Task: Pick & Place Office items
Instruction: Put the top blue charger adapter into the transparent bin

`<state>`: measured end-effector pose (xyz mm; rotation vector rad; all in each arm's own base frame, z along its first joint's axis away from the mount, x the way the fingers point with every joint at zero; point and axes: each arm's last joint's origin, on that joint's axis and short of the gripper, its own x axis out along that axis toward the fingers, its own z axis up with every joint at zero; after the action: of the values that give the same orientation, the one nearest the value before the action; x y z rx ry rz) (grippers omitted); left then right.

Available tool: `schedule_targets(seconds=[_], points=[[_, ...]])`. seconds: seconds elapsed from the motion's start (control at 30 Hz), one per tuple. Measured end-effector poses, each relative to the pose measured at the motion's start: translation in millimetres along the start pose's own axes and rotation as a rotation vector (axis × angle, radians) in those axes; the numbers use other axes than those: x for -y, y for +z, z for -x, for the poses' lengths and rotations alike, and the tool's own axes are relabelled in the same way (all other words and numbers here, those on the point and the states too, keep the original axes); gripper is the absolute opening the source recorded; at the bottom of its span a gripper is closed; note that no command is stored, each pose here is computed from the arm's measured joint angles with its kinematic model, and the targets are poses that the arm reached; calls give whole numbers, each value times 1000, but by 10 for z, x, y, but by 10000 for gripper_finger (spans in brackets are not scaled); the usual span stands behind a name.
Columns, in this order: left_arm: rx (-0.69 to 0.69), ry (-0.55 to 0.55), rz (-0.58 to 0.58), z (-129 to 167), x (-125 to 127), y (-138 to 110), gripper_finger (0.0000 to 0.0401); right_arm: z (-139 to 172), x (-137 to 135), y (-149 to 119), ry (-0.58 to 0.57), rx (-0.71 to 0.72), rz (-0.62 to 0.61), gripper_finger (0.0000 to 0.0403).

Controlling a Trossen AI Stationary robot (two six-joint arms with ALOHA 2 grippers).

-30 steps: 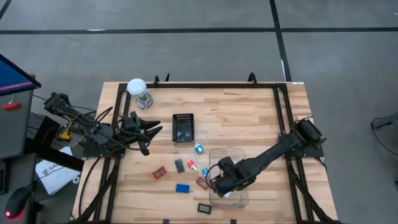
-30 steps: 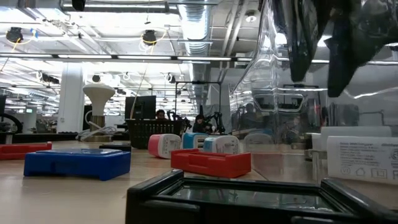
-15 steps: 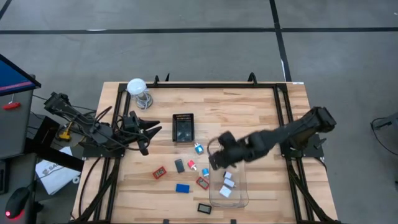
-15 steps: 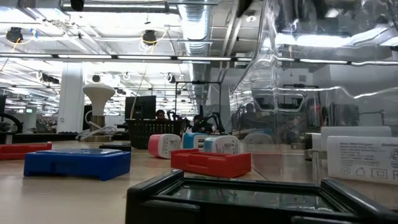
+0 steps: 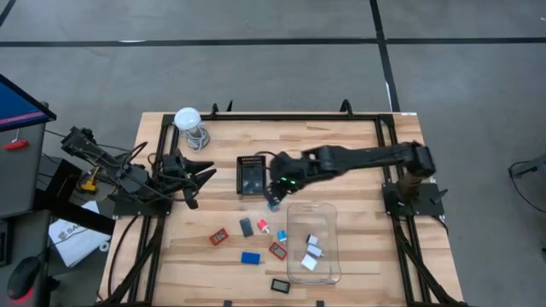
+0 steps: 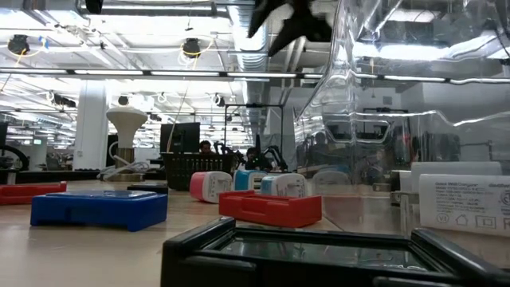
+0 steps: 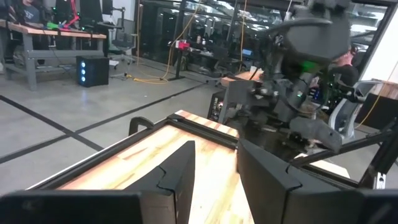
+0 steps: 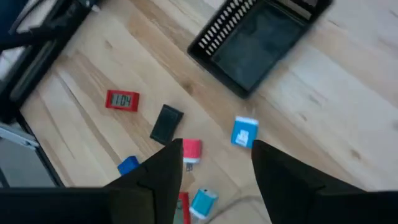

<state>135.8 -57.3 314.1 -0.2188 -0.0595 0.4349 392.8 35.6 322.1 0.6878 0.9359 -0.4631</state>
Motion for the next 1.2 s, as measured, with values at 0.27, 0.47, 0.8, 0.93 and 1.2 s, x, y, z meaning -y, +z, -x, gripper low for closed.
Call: schedule_targets(seconds=[0.27,0.47,0.8,0.93,1.2], points=[[5,9,-18,8,-15,11,118,-366,-136,271,-162,-147,118,246],[9,19,-38,15,-26,21,118,-753,-52,309,-236,-275,88,305],[18,18,-49,46,-69,56,118,-1293,52,211,-231,-465,99,342],[21,18,-45,53,-79,65,118,-1371,44,166,-239,-480,125,342],[20,18,-44,53,-80,63,118,-1553,83,145,-262,-472,135,341]])
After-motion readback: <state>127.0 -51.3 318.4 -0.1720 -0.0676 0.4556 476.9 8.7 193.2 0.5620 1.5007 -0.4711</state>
